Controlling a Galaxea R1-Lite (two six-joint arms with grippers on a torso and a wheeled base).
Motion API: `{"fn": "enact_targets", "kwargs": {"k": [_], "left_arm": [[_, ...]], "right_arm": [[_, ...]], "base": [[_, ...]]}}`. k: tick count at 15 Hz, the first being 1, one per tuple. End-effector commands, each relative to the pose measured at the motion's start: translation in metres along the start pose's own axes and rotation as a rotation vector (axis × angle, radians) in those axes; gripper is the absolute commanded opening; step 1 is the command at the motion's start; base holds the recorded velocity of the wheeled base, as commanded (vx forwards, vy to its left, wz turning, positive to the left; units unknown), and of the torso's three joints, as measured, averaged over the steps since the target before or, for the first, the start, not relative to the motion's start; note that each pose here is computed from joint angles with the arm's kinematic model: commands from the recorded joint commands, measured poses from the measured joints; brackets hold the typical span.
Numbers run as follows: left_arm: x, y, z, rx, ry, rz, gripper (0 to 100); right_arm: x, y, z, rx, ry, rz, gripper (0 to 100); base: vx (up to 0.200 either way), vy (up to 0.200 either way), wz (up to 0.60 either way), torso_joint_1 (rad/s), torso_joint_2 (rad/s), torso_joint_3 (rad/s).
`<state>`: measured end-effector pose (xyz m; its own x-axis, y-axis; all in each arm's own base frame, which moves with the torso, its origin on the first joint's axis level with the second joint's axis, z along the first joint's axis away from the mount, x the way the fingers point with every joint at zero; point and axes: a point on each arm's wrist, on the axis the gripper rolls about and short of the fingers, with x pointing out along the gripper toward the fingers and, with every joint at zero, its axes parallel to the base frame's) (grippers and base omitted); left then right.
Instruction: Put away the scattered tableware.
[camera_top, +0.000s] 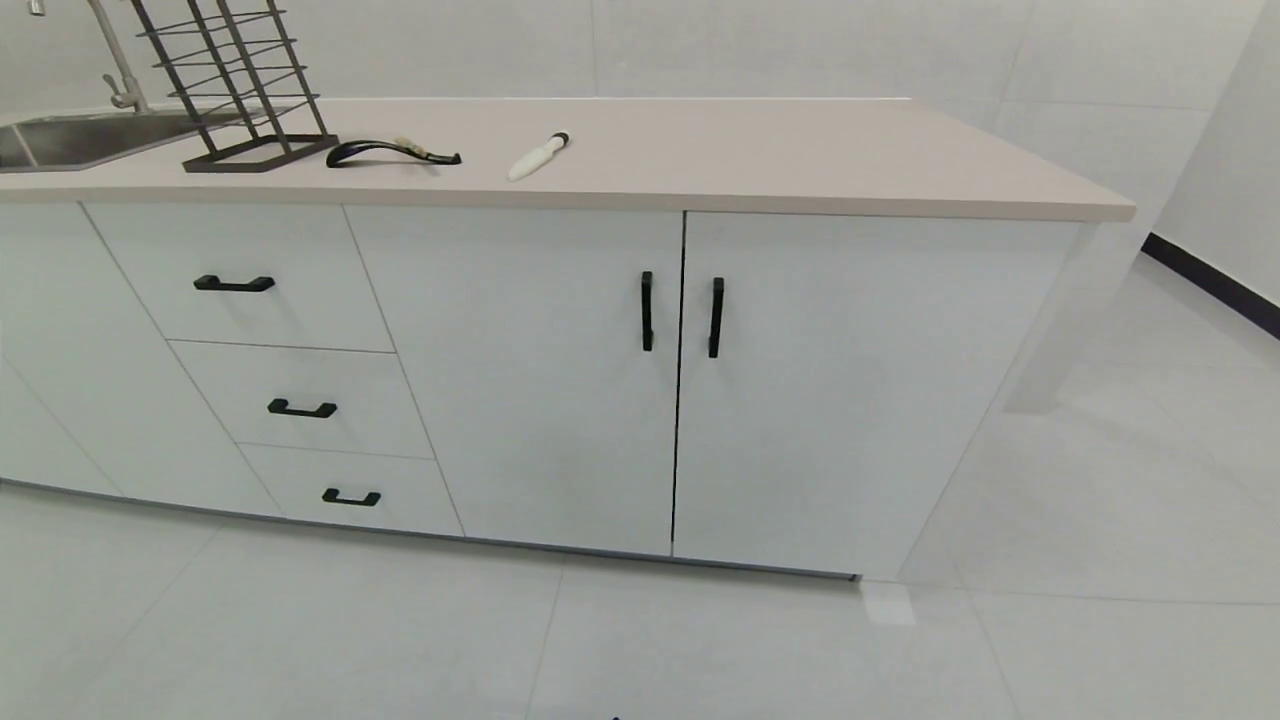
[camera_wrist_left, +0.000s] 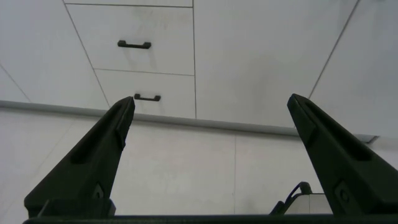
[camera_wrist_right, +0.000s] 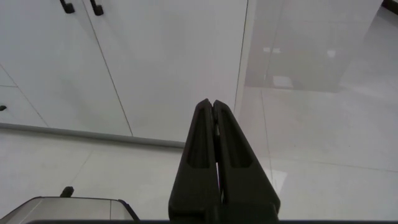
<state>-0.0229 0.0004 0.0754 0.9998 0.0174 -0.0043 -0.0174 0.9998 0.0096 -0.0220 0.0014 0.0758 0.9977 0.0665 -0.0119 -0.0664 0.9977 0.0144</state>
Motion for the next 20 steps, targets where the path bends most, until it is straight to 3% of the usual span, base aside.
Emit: {"fn": "enact_targets", "kwargs": {"k": [1,18,20], "left_arm": [[0.0000,0.0000,-0.0001,0.000,0.000,0.001,100],[0.0000,0.0000,-0.0001,0.000,0.000,0.001,100],[0.0000,0.0000,-0.0001,0.000,0.000,0.001,100]], "right_arm": [[0.0004,0.0000,0.0000,0.000,0.003,-0.001,0],[0.0004,0.0000,0.0000,0.000,0.003,-0.001,0],[0.0004,0.0000,0.0000,0.000,0.003,-0.001,0]], "base": [[0.000,0.200,0.00,0.002,0.00,0.002],[0.000,0.200,0.00,0.002,0.00,0.003],[0.000,0.000,0.00,0.000,0.00,0.000]]}}
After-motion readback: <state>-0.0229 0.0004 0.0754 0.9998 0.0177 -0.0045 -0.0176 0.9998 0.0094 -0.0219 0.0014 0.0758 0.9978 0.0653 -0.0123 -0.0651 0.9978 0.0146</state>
